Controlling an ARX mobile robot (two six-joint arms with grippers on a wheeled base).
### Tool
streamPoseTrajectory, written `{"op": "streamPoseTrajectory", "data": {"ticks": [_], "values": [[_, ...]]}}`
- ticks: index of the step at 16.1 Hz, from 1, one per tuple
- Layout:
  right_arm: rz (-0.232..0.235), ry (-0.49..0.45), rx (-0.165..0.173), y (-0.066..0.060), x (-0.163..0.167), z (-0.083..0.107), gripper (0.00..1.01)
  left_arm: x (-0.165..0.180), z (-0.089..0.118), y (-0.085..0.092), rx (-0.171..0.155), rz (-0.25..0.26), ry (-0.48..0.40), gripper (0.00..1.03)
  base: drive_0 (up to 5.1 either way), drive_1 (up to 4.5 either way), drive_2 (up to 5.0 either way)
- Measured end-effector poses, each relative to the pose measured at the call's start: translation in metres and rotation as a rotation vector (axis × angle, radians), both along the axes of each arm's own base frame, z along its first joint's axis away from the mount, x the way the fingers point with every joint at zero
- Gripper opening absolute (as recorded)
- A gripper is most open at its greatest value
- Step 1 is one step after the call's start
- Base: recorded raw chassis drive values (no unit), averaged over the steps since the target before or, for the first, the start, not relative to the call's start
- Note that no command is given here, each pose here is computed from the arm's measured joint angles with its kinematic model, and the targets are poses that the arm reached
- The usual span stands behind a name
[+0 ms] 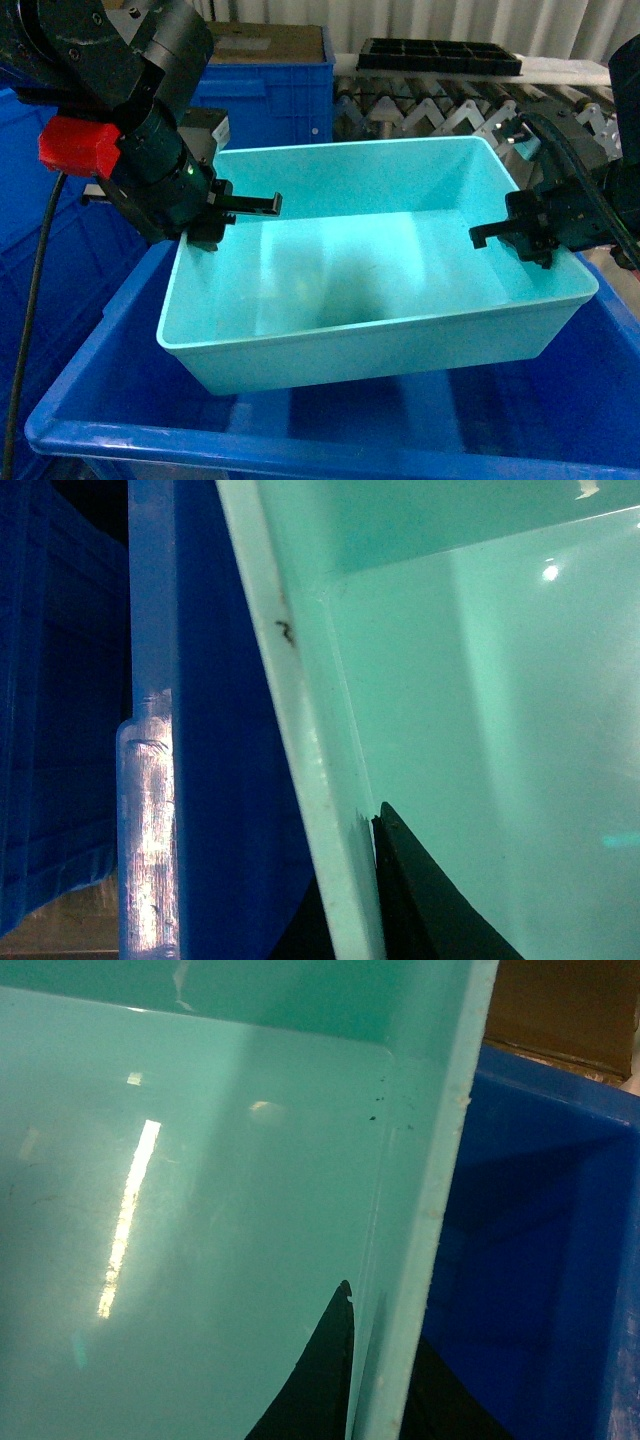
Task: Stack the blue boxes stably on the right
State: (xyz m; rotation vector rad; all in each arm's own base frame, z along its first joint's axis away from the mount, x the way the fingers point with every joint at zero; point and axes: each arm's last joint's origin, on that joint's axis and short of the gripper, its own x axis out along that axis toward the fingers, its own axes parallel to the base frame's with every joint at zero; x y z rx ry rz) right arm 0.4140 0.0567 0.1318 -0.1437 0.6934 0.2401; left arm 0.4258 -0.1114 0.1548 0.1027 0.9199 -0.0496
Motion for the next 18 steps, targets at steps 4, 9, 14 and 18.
{"op": "streamPoseTrajectory", "data": {"ticks": [4, 9, 14, 18], "values": [[-0.002, -0.001, -0.005, -0.0001, 0.0000, 0.0000, 0.07, 0.0000, 0.0000, 0.0000, 0.001, 0.000, 0.000, 0.02, 0.0, 0.00, 0.0], [-0.002, -0.001, -0.005, -0.0001, 0.0000, 0.0000, 0.07, 0.0000, 0.0000, 0.0000, 0.000, 0.000, 0.000, 0.02, 0.0, 0.00, 0.0], [-0.002, -0.001, -0.005, -0.0001, 0.0000, 0.0000, 0.07, 0.0000, 0.0000, 0.0000, 0.000, 0.000, 0.000, 0.02, 0.0, 0.00, 0.0], [-0.002, -0.001, -0.005, -0.0001, 0.0000, 0.0000, 0.07, 0.0000, 0.0000, 0.0000, 0.001, 0.000, 0.000, 0.02, 0.0, 0.00, 0.0]]}}
